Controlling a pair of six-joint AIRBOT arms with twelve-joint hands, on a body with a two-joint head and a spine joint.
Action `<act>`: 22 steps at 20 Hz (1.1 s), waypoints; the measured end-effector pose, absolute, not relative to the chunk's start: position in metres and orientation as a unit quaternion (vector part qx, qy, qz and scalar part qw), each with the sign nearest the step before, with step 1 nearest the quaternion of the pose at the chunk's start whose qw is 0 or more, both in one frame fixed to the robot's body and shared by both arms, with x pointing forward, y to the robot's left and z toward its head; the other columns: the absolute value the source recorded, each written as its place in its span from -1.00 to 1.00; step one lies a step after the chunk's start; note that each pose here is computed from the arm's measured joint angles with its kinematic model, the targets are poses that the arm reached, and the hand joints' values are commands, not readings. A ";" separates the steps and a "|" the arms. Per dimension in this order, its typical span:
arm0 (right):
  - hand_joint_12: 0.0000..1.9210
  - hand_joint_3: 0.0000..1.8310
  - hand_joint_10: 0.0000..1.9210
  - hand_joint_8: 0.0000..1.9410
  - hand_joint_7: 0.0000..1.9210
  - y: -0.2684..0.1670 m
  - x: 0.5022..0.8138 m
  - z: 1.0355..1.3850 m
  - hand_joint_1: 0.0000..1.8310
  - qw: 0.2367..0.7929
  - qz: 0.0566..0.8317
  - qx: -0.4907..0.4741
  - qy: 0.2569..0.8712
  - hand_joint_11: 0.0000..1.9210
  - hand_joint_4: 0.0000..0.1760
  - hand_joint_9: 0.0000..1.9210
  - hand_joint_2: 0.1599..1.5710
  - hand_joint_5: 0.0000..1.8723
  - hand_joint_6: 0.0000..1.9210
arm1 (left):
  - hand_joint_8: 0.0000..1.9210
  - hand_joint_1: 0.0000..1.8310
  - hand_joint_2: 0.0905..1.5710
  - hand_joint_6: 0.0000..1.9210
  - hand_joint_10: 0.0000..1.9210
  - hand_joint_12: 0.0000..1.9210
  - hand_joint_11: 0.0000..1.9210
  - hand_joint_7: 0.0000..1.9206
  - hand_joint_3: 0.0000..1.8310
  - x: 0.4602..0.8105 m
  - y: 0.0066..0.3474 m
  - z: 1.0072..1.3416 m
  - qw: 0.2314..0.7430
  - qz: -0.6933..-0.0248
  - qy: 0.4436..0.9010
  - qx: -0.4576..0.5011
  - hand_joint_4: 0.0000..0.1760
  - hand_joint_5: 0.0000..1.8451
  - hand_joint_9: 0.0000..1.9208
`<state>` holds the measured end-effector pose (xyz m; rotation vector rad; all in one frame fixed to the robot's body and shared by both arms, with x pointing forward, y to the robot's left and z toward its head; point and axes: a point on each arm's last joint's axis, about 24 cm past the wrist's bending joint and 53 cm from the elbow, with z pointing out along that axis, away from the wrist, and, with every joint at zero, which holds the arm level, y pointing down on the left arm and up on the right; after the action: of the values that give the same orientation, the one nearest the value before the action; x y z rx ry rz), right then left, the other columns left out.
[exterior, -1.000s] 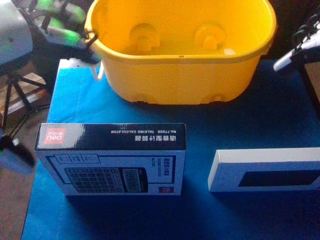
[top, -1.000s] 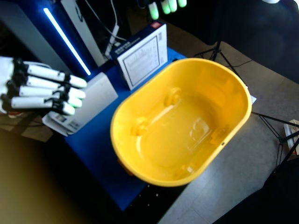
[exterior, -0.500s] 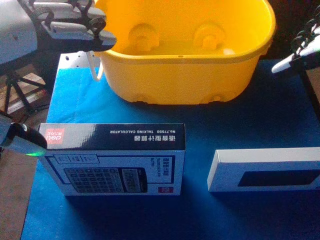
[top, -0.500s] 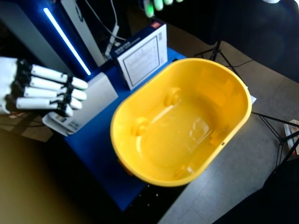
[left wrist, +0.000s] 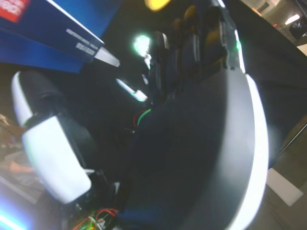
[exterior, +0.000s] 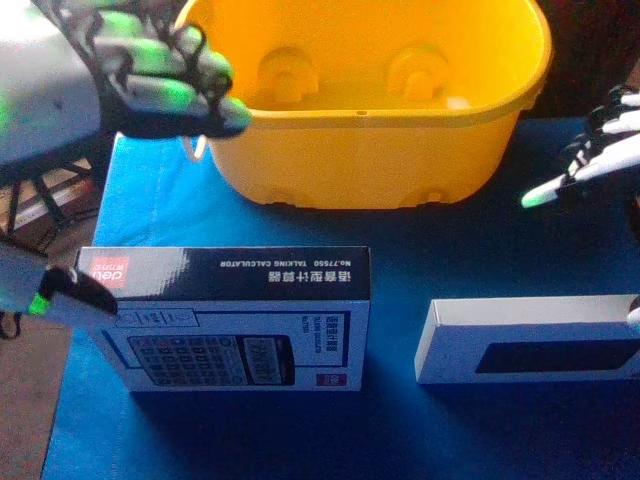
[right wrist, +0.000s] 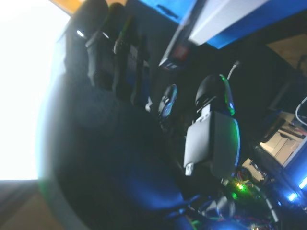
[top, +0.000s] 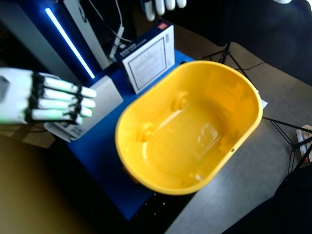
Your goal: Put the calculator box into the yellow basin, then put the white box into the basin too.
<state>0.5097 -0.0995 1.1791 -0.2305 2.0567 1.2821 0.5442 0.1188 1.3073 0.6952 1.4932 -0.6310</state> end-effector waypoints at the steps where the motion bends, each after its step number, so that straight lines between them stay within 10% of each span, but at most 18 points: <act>1: 0.50 -1.00 -0.31 -0.99 -0.54 -0.101 0.512 1.180 -0.35 0.347 0.495 -0.084 0.792 -1.00 -1.00 -0.83 0.23 -0.59 -1.00 | -1.00 -0.11 -0.10 -0.99 -0.97 0.31 -1.00 -0.72 -1.00 0.544 0.117 1.303 0.631 -0.276 0.657 0.306 -1.00 -0.59 -0.73; 8: 0.32 -1.00 -0.58 -0.99 -0.58 -0.109 0.512 1.174 -0.25 0.345 0.483 -0.075 0.801 -1.00 -1.00 -0.74 0.19 -0.63 -1.00 | -0.99 -0.17 -0.13 -1.00 -0.96 0.46 -1.00 -0.67 -1.00 0.552 0.098 1.280 0.617 -0.288 0.667 0.303 -1.00 -0.58 -0.69; 11: 0.29 -1.00 -0.56 -0.99 -0.60 -0.113 0.511 1.165 -0.27 0.338 0.475 -0.073 0.809 -1.00 -1.00 -0.79 0.19 -0.65 -1.00 | -1.00 -0.15 -0.10 -1.00 -0.98 0.23 -1.00 -0.69 -1.00 0.573 0.106 1.225 0.578 -0.275 0.720 0.267 -1.00 -0.59 -0.75; 13: 0.31 -1.00 -0.54 -0.98 -0.57 -0.117 0.516 1.162 -0.25 0.339 0.471 -0.065 0.812 -1.00 -1.00 -0.76 0.18 -0.63 -0.99 | -1.00 -0.25 -0.11 -1.00 -0.99 -0.27 -1.00 -0.69 -1.00 0.575 0.104 1.226 0.585 -0.271 0.715 0.272 -1.00 -0.58 -0.77; 22: 0.43 -1.00 -0.57 -0.98 -0.60 -0.109 0.515 1.120 0.07 0.289 0.471 -0.034 0.833 -1.00 -1.00 -0.77 0.15 -0.62 -0.98 | -1.00 -0.22 0.00 -1.00 -1.00 -0.07 -1.00 -0.76 -1.00 0.580 0.090 1.215 0.579 -0.295 0.713 0.263 -1.00 -0.64 -0.81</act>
<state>0.5150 -0.1089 1.1200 -0.0898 2.2233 1.2579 0.5800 0.0905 1.2152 0.6161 1.6668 -0.6908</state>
